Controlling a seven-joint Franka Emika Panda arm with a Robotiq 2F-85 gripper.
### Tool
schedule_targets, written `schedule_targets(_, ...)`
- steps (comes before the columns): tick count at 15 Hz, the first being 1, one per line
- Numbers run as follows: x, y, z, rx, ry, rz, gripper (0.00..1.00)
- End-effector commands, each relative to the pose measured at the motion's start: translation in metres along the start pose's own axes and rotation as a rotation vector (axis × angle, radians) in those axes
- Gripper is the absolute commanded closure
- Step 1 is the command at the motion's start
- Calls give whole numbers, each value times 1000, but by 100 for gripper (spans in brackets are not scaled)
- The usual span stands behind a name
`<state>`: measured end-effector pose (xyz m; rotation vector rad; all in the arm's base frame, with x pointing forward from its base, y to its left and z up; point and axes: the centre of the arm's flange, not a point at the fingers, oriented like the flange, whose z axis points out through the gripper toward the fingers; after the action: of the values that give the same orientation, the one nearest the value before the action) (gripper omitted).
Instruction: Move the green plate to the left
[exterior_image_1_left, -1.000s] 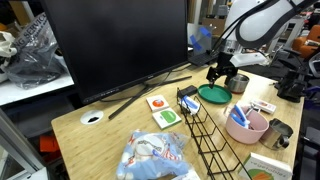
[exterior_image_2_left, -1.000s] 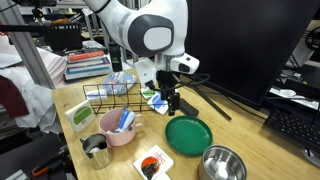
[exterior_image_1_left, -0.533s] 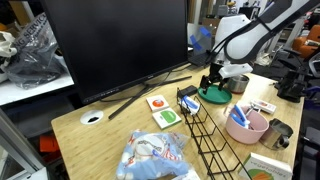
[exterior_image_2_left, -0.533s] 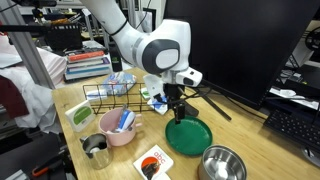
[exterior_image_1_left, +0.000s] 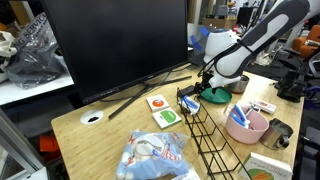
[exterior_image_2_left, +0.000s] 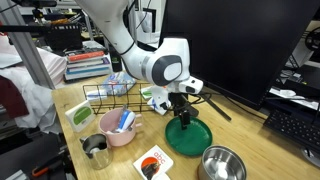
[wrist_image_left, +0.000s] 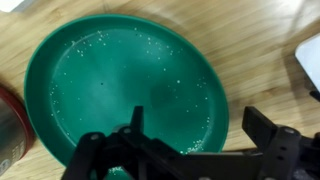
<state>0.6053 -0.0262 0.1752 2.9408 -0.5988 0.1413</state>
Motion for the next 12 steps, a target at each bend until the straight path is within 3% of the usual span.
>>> schedule_targets(1, 7, -6, 3, -26, 34, 14, 26)
schedule_targets(10, 7, -9, 2, -24, 35, 40, 91)
schedule_targets(12, 6, -6, 1, -19, 35, 39, 100)
